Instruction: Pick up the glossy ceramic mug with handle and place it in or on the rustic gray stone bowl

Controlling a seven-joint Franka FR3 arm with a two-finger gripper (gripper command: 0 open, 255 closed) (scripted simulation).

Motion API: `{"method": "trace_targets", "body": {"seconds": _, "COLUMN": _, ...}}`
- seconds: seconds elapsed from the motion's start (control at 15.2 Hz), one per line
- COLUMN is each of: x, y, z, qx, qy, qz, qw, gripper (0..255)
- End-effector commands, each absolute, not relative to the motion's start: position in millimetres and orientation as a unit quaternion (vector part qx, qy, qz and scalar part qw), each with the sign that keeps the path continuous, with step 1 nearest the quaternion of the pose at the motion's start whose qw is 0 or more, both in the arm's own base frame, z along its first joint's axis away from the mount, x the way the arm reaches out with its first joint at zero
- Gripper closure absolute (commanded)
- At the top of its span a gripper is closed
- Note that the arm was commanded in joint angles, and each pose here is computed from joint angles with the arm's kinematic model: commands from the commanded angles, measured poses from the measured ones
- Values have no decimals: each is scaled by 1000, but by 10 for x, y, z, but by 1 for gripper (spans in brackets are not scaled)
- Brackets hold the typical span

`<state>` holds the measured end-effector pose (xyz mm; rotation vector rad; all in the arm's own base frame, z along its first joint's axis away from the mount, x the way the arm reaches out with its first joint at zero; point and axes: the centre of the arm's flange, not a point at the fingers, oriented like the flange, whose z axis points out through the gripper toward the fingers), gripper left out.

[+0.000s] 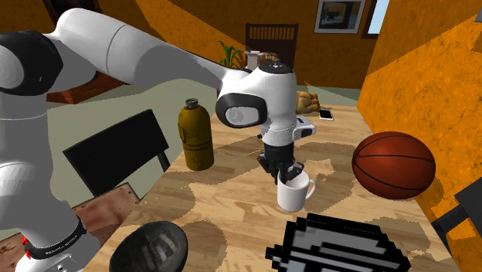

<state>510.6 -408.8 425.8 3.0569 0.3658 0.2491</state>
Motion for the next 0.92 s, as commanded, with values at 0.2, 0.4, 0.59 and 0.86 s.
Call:
{"method": "trace_targets", "body": {"seconds": 0.2, "x": 5107, "y": -4096, "z": 4519, "qx": 989, "qy": 118, "qz": 81, "qw": 26, "gripper": 255}}
{"method": "trace_targets", "body": {"seconds": 0.4, "x": 5107, "y": -4096, "z": 4677, "qx": 989, "qy": 118, "qz": 81, "qw": 26, "gripper": 255}}
{"method": "trace_targets", "body": {"seconds": 0.59, "x": 5107, "y": -4096, "z": 4835, "qx": 989, "qy": 118, "qz": 81, "qw": 26, "gripper": 255}}
{"method": "trace_targets", "body": {"seconds": 0.86, "x": 4984, "y": -4048, "z": 4986, "qx": 989, "qy": 118, "qz": 81, "qw": 26, "gripper": 255}}
